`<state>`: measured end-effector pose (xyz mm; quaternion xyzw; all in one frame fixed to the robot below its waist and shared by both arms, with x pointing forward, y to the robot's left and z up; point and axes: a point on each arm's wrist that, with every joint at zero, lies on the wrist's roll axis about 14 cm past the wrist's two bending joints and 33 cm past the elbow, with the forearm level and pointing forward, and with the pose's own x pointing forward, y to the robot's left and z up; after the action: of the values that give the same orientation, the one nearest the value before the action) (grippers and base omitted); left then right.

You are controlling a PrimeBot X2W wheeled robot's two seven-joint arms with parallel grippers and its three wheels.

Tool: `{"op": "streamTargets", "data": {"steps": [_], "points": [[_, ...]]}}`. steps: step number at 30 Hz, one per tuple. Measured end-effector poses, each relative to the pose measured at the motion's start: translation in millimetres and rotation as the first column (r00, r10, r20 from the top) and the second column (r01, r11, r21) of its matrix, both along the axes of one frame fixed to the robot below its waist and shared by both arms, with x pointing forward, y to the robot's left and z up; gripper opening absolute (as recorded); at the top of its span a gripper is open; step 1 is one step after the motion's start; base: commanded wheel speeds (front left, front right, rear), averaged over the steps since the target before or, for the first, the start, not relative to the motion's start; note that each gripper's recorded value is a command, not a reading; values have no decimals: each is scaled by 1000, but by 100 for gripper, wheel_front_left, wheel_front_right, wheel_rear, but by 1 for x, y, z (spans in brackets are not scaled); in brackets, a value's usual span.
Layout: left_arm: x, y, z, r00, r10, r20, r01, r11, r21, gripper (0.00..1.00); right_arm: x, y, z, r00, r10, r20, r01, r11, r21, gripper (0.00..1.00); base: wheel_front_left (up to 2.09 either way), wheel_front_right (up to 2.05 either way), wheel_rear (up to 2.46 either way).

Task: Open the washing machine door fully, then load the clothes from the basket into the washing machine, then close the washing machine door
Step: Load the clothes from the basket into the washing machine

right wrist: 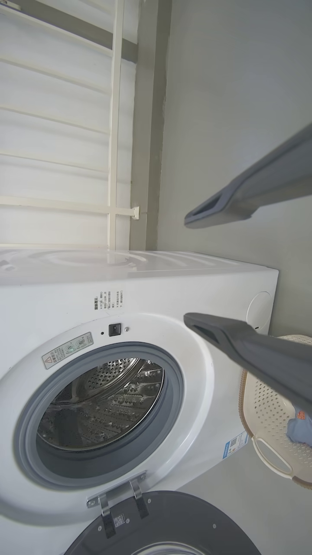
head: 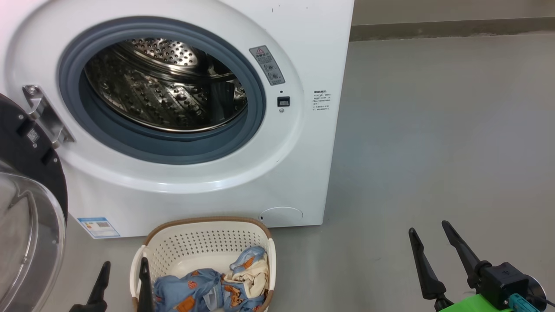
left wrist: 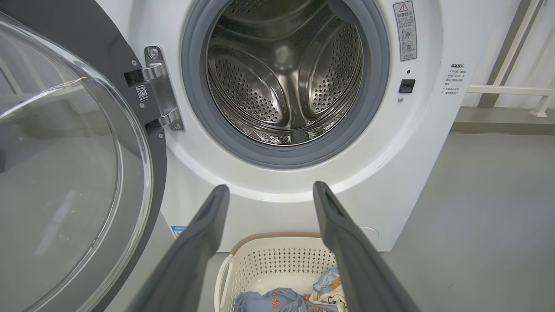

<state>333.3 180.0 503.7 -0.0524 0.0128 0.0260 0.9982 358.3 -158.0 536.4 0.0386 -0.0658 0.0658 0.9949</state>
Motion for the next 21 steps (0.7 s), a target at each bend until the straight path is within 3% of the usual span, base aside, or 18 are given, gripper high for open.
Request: {"op": "streamTargets", "data": {"steps": [21], "points": [[10,-9,-18,998,-25,-52,24,1000,-8,100,6,1,-12,999,3,-37,-3,1000,7,100,0,0,0]]}}
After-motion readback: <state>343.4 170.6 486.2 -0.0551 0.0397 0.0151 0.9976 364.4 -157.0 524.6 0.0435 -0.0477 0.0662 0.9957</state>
